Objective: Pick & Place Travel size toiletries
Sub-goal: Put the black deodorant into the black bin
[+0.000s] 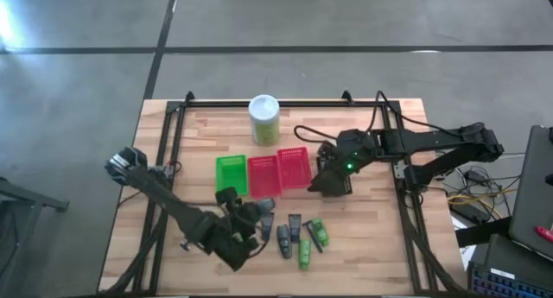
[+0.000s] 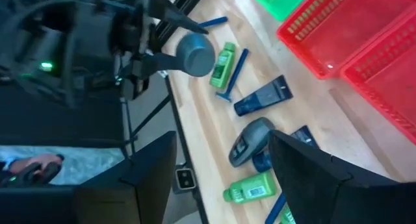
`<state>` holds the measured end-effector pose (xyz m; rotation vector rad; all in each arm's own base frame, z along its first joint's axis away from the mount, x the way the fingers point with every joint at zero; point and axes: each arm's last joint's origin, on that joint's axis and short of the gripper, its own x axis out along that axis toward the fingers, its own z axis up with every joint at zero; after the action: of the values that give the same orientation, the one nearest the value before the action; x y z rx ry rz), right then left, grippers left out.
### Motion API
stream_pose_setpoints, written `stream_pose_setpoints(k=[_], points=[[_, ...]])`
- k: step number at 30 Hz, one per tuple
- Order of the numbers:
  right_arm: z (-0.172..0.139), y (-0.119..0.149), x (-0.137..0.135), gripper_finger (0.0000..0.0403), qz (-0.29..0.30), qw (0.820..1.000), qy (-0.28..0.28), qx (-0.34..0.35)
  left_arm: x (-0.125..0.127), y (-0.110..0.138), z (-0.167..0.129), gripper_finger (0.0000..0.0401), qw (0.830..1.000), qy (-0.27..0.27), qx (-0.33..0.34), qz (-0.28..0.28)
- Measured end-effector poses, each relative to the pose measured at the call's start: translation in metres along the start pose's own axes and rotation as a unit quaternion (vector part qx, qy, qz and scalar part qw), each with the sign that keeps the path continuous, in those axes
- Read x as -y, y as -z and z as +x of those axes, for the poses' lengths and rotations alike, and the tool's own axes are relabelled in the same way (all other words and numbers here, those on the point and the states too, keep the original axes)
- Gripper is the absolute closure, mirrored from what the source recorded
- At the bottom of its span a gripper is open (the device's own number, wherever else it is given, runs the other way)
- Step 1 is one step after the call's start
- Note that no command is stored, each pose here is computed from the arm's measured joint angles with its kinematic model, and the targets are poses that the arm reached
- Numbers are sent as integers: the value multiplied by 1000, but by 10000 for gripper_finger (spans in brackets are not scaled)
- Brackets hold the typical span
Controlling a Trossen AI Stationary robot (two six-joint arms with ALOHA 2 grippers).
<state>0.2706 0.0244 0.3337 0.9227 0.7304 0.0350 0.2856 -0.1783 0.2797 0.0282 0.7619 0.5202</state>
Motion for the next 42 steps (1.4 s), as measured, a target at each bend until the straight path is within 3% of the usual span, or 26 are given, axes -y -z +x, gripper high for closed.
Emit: stream_pose_setpoints(k=[6,11,18,33,42], points=[[18,-7,7,138,13,1000,17,-5,-18,-23,8,199,999,-3,26,44],[27,-21,-7,117,-6,1000,0,9,-26,-38,14,198,997,15,40,68],[21,-32,-23,91,-15,999,-20,22,-30,-43,12,198,996,11,55,68],[34,-33,-18,54,15,1000,-11,14,-35,-61,18,198,992,-8,105,64],[34,-34,-18,59,16,1000,-13,16,-41,-72,25,197,991,-8,122,59]])
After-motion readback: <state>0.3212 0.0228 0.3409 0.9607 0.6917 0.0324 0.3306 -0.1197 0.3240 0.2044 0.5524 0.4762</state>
